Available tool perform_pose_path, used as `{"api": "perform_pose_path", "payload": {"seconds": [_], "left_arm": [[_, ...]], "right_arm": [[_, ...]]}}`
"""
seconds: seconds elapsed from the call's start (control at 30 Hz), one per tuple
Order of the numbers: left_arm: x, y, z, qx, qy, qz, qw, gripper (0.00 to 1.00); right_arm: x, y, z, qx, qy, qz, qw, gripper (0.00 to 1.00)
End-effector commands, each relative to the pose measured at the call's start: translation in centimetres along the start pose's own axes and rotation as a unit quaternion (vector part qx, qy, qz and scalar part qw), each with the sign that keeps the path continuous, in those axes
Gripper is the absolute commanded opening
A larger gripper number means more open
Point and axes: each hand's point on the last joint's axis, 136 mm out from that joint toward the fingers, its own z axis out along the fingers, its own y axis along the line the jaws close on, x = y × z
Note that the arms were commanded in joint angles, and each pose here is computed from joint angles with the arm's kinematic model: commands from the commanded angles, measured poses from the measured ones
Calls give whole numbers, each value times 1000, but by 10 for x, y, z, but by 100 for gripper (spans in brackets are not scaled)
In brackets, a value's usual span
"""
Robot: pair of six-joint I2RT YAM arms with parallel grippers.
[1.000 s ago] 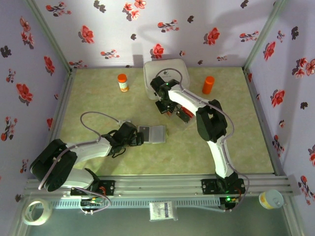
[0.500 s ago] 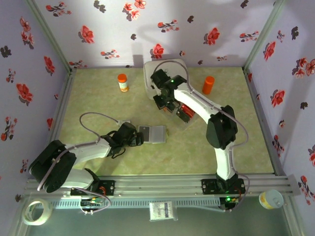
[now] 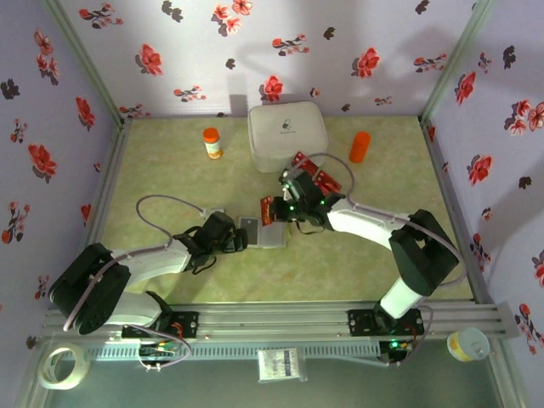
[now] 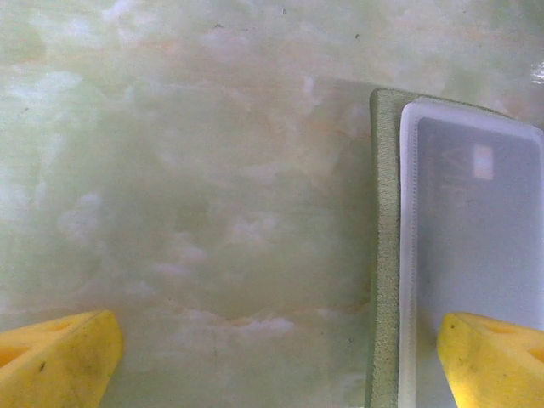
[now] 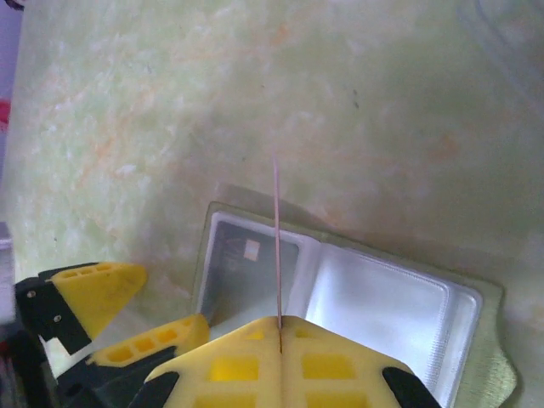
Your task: Put the credit cards into the card holder
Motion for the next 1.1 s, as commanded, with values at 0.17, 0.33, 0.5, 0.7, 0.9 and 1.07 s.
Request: {"api": "perform_pose_path", "payload": {"seconds": [0.17,0.33,0.5,0.7,0.9,1.07], "left_arm": [[36,51,1,-106,60,13,992,96],[35,52,0,-111,62,15,992,96],[36,52,0,-113,64,15,991,95],[36,52,1,-113,65,15,991,94],[37,52,0,-114,66,14,991,94],[37,52,0,-113,65,14,991,94]], "right_arm": [[-11,16,-7,-125,-124,108,978,0],[2,-1,-1,-127,-134,132,974,0],[11,-10,6,-126,-132,143,973,0],[20,-15,10,-116,-125,139,976,0],[28,-21,14,-104,-117,134,978,0],[33,-26,17,-94,-113,132,980,0]]}}
